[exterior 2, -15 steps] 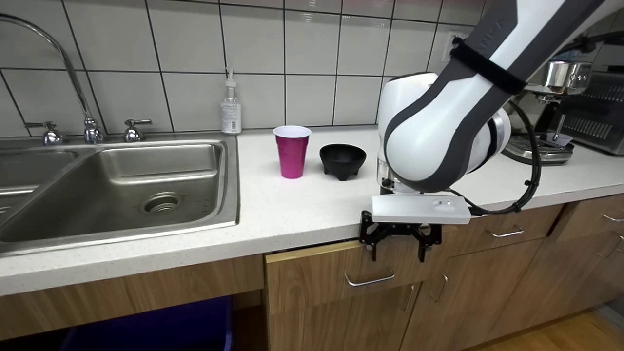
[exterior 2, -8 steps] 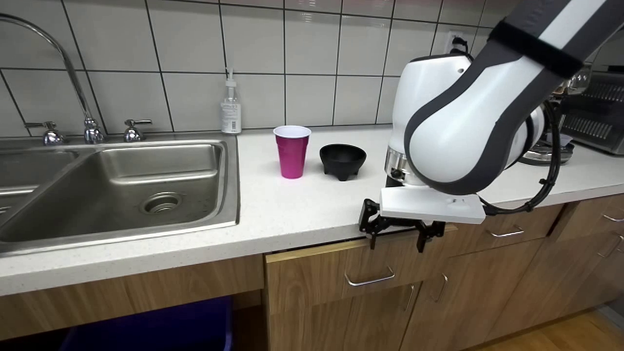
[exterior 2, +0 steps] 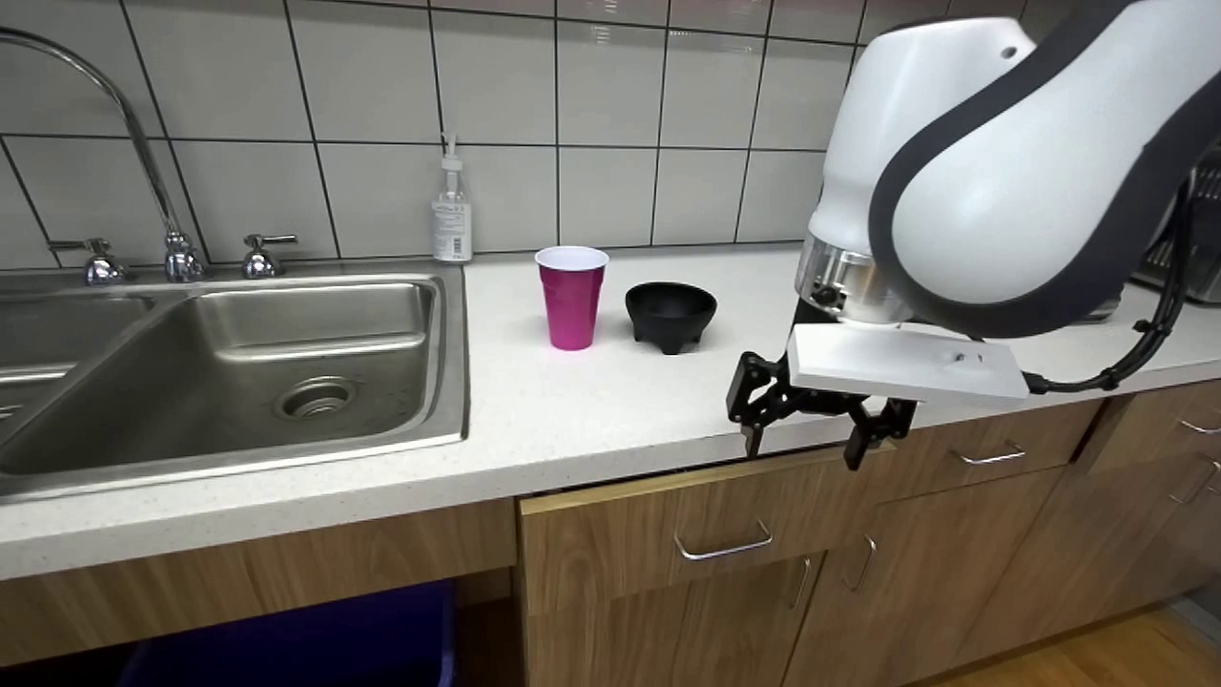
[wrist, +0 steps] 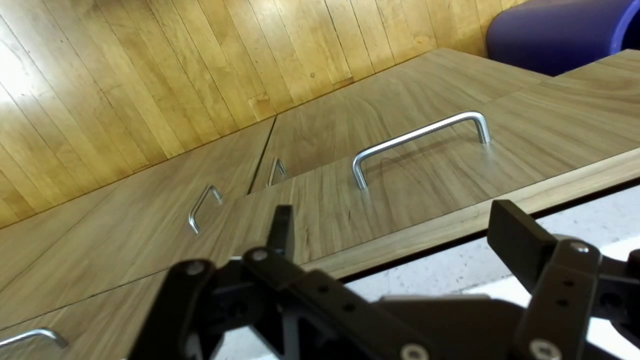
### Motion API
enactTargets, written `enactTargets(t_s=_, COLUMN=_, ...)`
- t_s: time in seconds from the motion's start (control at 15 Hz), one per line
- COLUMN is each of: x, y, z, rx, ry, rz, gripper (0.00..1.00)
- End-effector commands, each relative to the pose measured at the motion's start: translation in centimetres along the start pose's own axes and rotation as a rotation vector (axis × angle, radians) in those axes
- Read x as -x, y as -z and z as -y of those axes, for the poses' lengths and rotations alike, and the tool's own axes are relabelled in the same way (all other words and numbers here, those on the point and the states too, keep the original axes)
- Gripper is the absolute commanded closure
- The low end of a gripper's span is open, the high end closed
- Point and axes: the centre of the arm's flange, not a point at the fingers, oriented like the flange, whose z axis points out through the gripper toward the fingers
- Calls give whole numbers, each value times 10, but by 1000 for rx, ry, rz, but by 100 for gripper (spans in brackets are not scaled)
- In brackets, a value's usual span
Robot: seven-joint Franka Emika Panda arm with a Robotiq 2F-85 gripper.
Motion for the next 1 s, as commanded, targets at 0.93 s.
enactTargets(t_s=0.93, x=5, y=56, z=-8, rx=-58, ry=-22, rz=-77, gripper=0)
